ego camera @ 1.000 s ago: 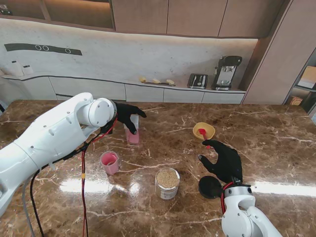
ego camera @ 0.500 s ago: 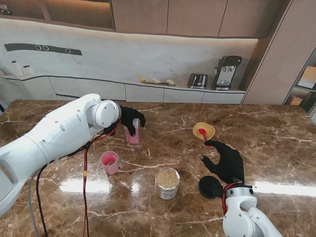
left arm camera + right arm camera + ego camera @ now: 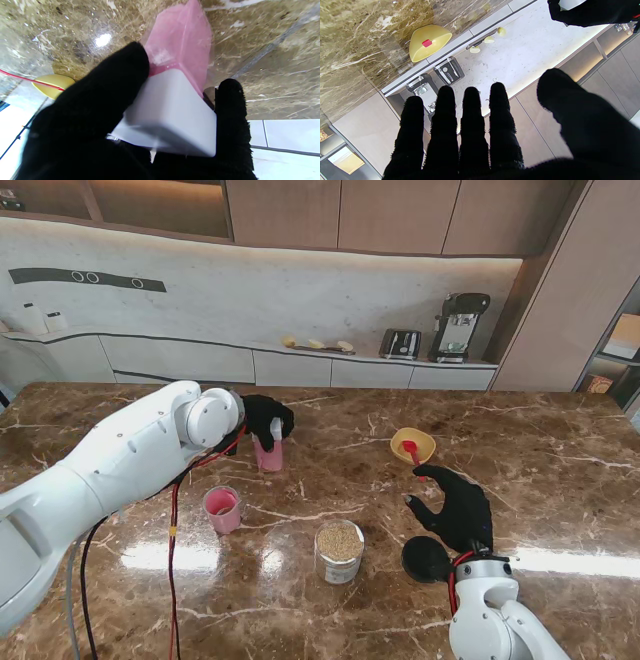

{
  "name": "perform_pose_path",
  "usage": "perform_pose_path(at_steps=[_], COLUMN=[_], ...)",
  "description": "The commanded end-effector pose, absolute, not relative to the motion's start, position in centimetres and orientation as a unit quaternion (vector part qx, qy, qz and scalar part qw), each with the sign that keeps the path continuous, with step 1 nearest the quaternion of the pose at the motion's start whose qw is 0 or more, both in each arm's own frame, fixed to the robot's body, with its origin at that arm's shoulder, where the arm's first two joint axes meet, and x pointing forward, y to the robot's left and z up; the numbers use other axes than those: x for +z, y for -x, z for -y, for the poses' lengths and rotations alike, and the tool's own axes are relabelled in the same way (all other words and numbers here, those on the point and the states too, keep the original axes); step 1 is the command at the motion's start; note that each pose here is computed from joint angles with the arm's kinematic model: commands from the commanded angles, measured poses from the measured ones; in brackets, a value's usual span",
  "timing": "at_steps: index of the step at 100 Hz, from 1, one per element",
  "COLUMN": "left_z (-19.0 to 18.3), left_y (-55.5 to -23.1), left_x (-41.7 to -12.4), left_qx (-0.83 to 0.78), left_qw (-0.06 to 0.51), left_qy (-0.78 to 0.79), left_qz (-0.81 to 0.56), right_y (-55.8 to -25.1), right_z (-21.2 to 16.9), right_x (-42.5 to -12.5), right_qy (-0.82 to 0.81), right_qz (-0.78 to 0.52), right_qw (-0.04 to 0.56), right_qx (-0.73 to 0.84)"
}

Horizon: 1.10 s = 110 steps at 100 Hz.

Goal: Measure grain into the airtight container

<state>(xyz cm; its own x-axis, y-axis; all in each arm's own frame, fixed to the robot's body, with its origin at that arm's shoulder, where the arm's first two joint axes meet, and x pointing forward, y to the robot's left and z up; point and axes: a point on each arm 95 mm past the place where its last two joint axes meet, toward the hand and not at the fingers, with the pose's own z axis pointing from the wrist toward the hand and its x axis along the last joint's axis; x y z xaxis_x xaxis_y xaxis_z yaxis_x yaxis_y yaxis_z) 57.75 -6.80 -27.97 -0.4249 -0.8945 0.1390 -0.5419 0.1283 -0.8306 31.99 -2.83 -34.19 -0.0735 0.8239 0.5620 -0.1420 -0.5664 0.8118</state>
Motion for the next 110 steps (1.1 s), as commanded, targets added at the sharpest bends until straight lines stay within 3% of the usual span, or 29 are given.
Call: perform_pose_path(at_steps=[1,23,62,88,110], left_z=[6.3,6.5,7.0,7.8,9.3], left_y=[-57.2,-57.1,-56.8,-55.2,-51.7], left_x=[-29.7,-29.4,-26.4,-21.5,-16.7], left_qx=[-0.423,-0.461,-0.525,-0.578,-0.613], left_qw=[0.195,0.195,0.210,0.206,0.179], left_qy=[0.504,0.500,0.465,0.436,0.397], left_qz=[-0.728,-0.707,-0.681,-0.658,-0.659], right_y=[-31.7,-31.9,-32.0,-32.2,-32.3], right_z=[2.8,2.7,2.7,2.9,2.3], right_x=[-34.8,-34.7,-34.4,-33.2,-31.2], right_qy=[-0.588,-0.588,-0.583,-0.568,-0.544], right_qz=[-0.297,-0.298,-0.295,-0.292,-0.292], right_qw=[0.356,0.356,0.361,0.368,0.369], right_qx=[0.662,0.663,0.666,0.675,0.695])
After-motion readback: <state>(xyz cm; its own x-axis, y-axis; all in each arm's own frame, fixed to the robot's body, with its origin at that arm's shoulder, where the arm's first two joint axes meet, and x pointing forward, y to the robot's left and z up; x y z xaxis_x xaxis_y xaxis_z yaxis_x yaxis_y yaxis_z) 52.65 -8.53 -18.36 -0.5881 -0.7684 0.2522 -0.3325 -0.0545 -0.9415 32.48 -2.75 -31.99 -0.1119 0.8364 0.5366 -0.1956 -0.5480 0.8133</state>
